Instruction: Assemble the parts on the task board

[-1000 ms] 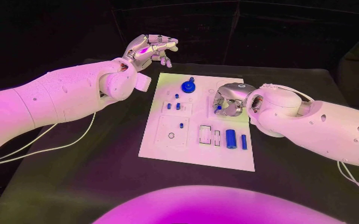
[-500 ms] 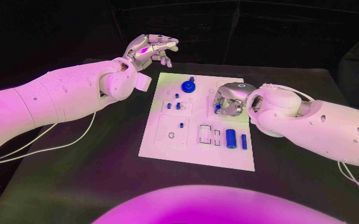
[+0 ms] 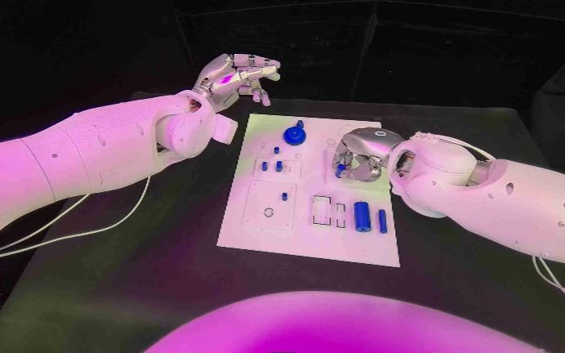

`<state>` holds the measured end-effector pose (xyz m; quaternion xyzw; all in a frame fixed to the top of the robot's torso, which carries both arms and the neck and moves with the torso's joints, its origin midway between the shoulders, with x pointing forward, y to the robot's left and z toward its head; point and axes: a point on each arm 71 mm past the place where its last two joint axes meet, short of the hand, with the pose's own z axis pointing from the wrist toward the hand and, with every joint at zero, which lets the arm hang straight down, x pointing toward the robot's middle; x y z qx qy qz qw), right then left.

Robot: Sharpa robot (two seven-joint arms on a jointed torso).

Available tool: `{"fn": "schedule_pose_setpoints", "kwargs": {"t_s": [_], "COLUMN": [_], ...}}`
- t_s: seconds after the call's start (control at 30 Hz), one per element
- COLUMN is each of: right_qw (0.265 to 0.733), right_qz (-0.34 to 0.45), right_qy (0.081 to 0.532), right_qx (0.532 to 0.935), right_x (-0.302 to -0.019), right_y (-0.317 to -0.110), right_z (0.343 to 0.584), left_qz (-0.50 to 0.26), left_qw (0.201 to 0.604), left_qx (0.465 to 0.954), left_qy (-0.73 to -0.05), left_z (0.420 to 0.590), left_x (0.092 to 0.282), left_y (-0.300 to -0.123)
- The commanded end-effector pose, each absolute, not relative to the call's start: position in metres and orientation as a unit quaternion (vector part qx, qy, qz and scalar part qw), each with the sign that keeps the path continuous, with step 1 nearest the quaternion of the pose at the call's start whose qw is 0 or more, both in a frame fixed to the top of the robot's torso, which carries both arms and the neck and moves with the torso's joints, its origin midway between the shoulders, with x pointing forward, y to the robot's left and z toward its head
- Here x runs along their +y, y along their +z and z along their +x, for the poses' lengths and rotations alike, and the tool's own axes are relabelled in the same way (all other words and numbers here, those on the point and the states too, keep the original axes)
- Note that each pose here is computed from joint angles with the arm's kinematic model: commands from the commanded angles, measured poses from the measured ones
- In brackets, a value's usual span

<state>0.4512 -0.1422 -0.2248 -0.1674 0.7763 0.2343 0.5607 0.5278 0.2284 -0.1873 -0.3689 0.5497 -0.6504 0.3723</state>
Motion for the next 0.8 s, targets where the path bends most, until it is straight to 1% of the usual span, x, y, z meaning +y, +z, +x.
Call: {"fn": "schedule_pose_setpoints", "kwargs": {"t_s": [0.03,0.27,0.47,0.67,0.8], "right_qw": [0.582,0.572,0.568,0.559,0.556], "right_qz": [-0.155,-0.132,-0.131,-0.142,-0.167], "right_qy": [0.255,0.279,0.302,0.337,0.364], "right_qx": [0.756,0.759,0.754,0.744,0.729], "right_x": [-0.141,-0.146,-0.141,-0.119,-0.093], "right_y": [-0.217,-0.212,-0.203,-0.197,-0.194], "right_z": [0.45,0.441,0.428,0.417,0.411], "left_qz": [-0.368,-0.369,-0.369,-0.369,-0.369], "left_qw": [0.368,0.369,0.369,0.369,0.368], "left_qx": [0.548,0.548,0.548,0.549,0.549], "left_qy": [-0.655,-0.654,-0.653,-0.653,-0.654], "left_z": [0.528,0.528,0.528,0.528,0.528], "left_x": [0.228,0.229,0.229,0.229,0.228], "left_y": [-0.186,-0.186,-0.186,-0.186,-0.186]}}
